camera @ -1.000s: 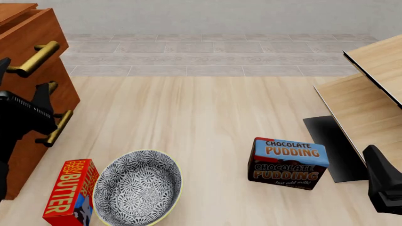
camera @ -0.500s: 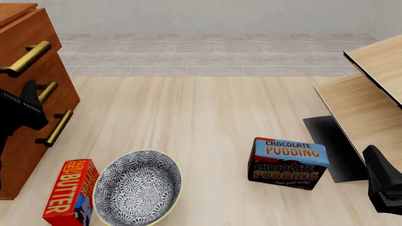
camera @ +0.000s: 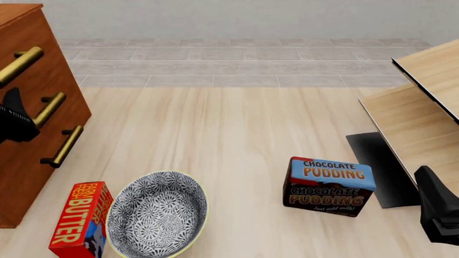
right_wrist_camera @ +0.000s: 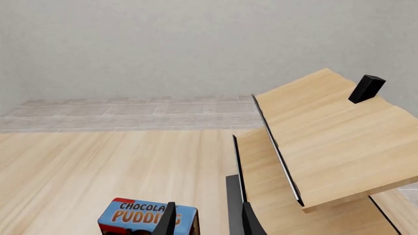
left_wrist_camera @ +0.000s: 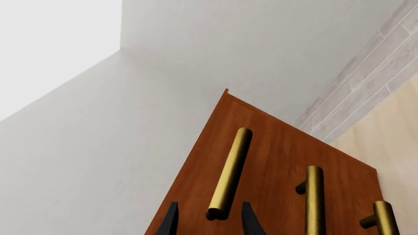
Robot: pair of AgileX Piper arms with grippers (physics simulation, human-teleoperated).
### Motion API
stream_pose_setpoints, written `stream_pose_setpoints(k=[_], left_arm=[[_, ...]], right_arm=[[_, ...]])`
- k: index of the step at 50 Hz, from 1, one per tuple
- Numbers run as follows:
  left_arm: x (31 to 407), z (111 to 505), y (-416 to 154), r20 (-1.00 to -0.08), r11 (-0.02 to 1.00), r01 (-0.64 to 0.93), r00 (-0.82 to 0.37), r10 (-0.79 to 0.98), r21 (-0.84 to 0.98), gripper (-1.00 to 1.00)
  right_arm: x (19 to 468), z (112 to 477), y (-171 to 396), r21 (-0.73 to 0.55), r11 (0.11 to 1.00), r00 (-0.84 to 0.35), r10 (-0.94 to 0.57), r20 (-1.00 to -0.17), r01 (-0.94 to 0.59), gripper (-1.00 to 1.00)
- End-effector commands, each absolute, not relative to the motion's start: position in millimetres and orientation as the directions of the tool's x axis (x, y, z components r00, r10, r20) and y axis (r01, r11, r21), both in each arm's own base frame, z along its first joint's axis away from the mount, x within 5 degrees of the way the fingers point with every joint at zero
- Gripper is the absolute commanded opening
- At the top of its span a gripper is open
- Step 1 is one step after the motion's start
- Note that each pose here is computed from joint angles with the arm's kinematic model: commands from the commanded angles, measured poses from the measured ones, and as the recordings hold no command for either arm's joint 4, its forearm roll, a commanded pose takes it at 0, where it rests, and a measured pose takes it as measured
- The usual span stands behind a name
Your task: Close the top drawer of the cabinet.
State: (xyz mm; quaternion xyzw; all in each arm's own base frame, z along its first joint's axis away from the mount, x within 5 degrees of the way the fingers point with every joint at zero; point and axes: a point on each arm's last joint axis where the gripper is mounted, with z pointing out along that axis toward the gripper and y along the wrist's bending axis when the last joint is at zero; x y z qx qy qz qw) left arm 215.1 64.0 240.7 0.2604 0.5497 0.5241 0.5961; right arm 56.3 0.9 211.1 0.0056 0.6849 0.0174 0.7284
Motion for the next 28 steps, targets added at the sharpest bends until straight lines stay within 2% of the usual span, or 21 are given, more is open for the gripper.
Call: stream_pose_setpoints(k=[1, 8, 17, 28], left_arm=[[209.8, 245.1, 86.7, -0.386, 0.272, -0.397, -0.243, 0.89, 0.877, 1.0], [204.3, 244.9, 97.8, -0.399, 0.264, -0.415, -0.285, 0.871, 0.871, 1.0], [199.4, 243.9, 96.3, -0.413, 0.276, -0.419, -0.282, 0.866, 0.865, 1.0], [196.0, 234.3, 57.2, -0.465, 0.399, -0.349, -0.128, 0.876, 0.848, 1.0]], right_arm=[[56.3, 211.2, 0.9, 0.035, 0.999, 0.062, 0.036, -0.997, -0.018, 1.0], [56.3, 210.9, 0.9, 0.034, 0.999, 0.059, 0.035, -0.998, -0.018, 1.0], [56.3, 211.2, 1.0, 0.032, 0.999, 0.062, 0.033, -0.998, -0.02, 1.0], [56.3, 211.4, 1.0, 0.023, 1.0, 0.067, 0.025, -0.997, -0.019, 1.0]])
